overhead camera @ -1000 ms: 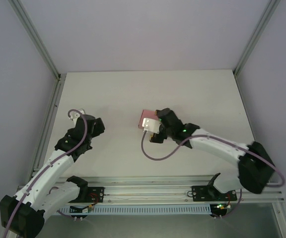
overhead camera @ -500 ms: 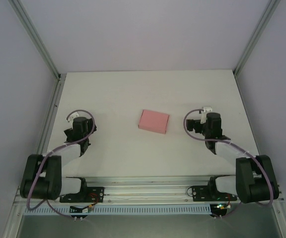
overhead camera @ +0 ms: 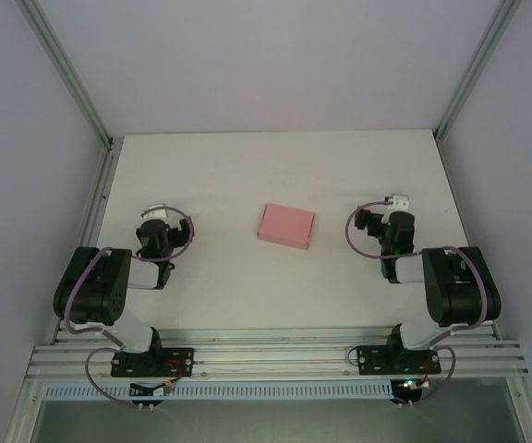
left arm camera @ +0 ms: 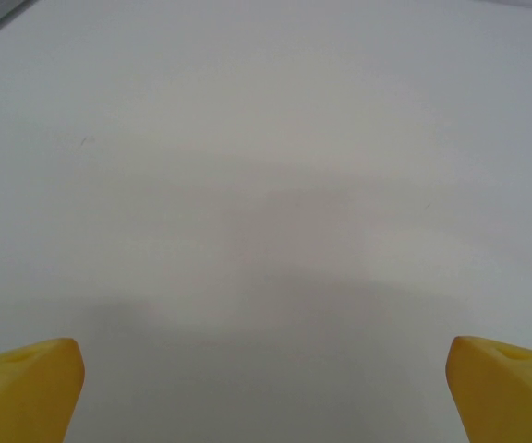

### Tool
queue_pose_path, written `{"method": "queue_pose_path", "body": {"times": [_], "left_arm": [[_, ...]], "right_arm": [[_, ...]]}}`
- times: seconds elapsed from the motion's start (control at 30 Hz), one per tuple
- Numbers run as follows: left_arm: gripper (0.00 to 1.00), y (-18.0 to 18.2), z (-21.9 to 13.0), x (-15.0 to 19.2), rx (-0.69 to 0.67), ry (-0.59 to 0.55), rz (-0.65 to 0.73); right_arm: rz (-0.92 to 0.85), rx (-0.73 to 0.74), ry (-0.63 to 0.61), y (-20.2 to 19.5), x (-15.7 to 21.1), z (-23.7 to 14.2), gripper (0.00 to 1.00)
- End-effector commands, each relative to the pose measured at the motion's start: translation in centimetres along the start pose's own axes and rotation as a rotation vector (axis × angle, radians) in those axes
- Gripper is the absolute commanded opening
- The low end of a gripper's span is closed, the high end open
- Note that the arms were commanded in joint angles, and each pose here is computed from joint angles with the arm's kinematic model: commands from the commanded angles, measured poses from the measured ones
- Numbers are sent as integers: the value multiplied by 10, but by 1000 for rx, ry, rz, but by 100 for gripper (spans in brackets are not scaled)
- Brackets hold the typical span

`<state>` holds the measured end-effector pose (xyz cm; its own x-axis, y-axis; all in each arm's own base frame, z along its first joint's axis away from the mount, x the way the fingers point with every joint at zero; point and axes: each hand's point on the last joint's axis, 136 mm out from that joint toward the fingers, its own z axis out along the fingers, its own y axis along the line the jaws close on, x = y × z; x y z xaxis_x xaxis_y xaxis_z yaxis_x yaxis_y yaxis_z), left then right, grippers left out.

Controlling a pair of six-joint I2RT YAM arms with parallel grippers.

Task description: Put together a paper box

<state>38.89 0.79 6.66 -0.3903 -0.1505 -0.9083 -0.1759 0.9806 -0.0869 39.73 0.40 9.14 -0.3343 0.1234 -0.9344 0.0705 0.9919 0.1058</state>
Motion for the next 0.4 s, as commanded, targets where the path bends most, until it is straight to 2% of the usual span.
{"method": "queue_pose_path", "body": {"times": [0.0, 0.37], "left_arm": [[100, -7, 1, -18, 19, -60, 24], [100, -7, 1, -18, 22, -61, 24]], "right_arm": [[37, -1, -25, -1, -5, -2, 100], [36, -4, -20, 0, -5, -1, 100]]}}
